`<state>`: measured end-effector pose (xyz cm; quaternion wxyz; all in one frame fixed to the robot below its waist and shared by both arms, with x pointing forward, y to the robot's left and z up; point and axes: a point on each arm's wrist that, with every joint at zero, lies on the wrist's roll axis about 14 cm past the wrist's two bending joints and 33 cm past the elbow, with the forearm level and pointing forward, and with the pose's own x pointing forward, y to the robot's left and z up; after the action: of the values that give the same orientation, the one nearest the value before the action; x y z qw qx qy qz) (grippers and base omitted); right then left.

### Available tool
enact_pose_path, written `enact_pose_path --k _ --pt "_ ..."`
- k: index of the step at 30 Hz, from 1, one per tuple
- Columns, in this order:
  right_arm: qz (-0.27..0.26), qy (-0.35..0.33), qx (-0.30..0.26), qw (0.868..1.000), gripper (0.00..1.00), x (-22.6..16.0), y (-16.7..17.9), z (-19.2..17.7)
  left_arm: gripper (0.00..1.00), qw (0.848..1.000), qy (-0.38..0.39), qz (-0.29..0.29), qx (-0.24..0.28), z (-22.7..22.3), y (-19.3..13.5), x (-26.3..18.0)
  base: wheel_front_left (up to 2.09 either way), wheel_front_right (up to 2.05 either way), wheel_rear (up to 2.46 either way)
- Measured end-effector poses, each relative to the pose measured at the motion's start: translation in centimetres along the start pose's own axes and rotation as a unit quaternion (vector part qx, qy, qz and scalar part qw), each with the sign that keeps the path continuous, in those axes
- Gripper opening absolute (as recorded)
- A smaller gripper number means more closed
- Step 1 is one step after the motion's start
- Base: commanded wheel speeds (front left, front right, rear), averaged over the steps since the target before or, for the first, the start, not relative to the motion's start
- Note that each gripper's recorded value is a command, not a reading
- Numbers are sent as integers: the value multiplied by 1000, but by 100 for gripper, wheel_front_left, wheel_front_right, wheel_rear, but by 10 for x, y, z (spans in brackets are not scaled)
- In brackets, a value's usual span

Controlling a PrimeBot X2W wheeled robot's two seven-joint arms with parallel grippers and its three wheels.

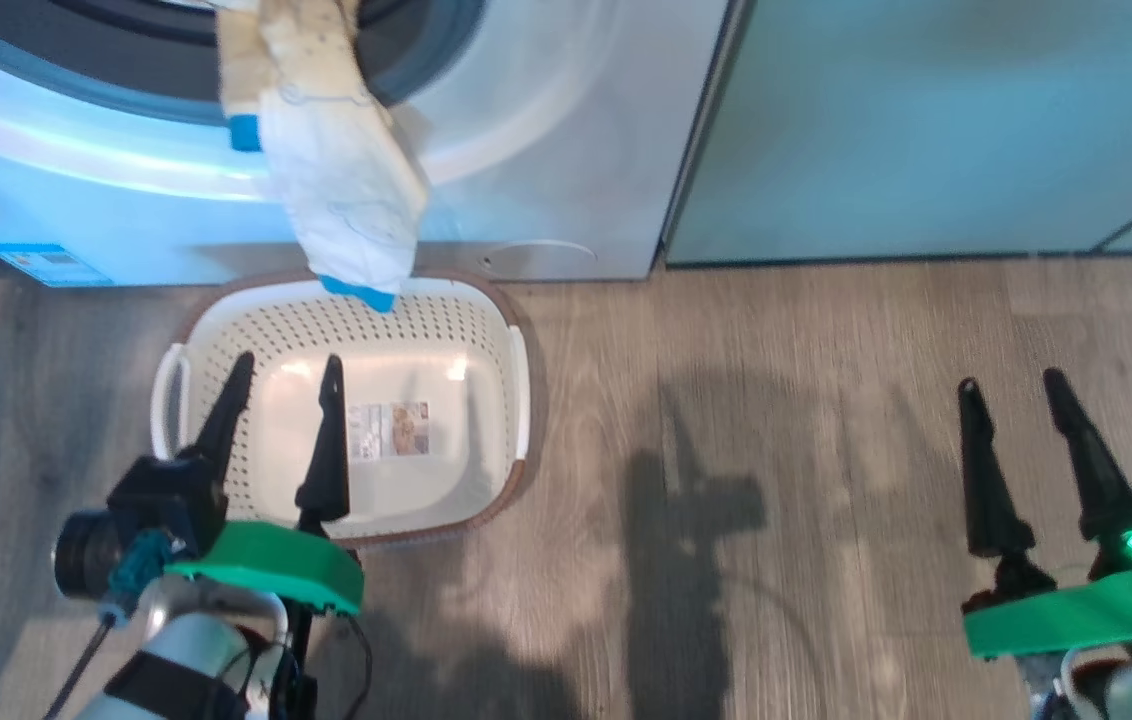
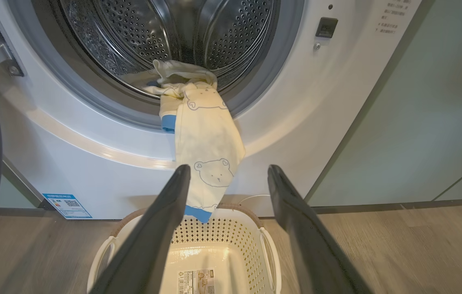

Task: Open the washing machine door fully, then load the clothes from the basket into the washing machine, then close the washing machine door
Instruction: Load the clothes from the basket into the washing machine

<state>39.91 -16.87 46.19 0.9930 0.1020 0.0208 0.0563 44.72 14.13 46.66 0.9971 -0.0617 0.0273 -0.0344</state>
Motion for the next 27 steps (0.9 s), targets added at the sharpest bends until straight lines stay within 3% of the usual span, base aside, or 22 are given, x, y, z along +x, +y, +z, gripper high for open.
enact_pose_path --k 12,27 --pt "33 -8 4 999 100 -7 22 7 100 1000 4 24 -1 4 9 -23 0 0 0" --pt "35 0 3 999 100 -13 23 3 100 1000 6 22 -6 2 5 -23 0 0 0"
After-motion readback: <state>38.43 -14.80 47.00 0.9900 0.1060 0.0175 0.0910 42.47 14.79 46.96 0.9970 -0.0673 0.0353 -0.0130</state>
